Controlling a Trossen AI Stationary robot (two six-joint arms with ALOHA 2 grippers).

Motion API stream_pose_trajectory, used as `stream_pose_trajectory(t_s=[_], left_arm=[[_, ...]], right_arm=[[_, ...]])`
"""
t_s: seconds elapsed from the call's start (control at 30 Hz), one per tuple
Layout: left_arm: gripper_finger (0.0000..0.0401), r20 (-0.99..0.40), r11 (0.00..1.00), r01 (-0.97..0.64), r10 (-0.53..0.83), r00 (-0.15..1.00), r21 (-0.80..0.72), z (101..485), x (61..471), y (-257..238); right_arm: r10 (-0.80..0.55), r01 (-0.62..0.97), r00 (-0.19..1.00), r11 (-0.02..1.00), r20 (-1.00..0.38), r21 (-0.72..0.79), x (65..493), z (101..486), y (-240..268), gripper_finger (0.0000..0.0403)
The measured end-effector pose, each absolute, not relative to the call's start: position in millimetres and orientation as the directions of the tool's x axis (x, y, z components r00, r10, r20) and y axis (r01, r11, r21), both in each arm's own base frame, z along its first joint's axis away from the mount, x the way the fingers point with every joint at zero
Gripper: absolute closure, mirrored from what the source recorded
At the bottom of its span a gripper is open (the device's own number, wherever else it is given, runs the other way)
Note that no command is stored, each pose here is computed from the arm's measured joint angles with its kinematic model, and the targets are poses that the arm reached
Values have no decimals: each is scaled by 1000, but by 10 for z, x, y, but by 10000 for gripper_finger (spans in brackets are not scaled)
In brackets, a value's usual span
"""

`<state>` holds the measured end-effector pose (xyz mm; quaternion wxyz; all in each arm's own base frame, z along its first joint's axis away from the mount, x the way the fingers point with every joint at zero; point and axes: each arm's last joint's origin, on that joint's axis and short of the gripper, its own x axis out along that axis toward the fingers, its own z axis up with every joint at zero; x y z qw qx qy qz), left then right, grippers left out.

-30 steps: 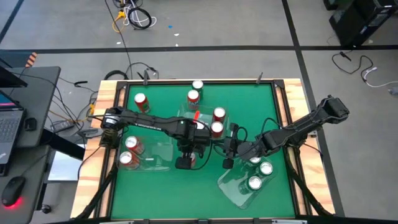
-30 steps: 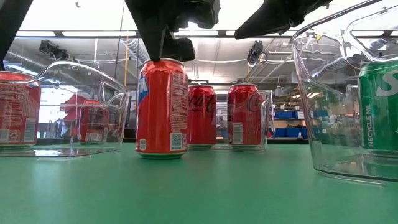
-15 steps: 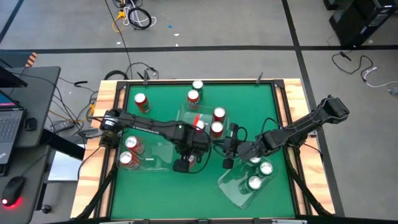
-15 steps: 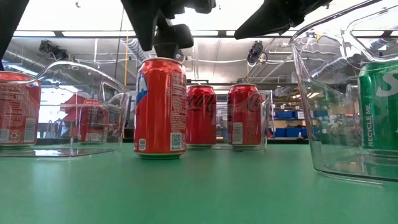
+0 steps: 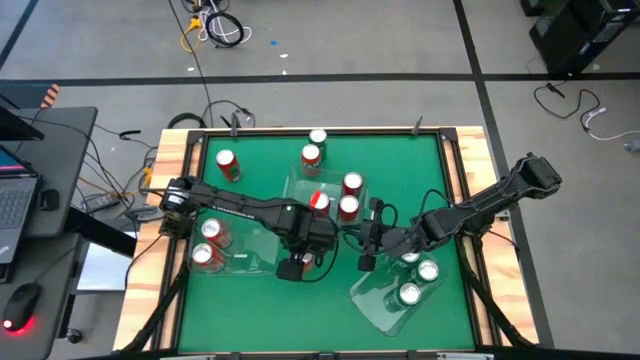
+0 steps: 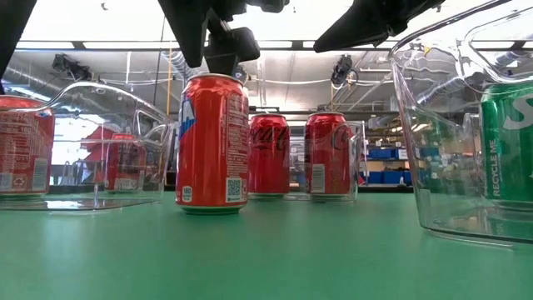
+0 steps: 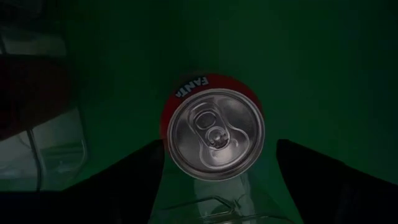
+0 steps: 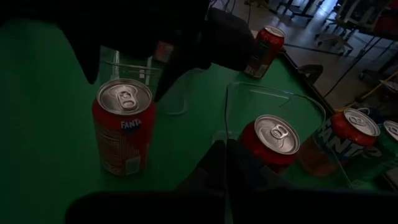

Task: Sort soda cans
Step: Put the bottom red soda can into the bottom left transparent bin

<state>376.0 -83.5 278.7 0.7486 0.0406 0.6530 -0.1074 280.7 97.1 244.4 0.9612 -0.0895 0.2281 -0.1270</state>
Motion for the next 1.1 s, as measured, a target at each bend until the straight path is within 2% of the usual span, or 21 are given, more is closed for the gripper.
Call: stream_pose_trajectory(t_s=[0.73,0.83,1.1], left_arm=[[88,-989,964,251,-111,103,-82,2560,3810,-842],[100,-988,959,273,-111,103,-79,2557,3812,-843],[168,-991,948,311,-94,91,-62,2612,3803,-832]], right_arm=[[-287,209,858,953,-425,-221,2801,2433,969,403],[-287,209,858,952,-426,-222,2801,2432,968,403],[-287,209,858,952,-426,-222,2801,2432,968,403]])
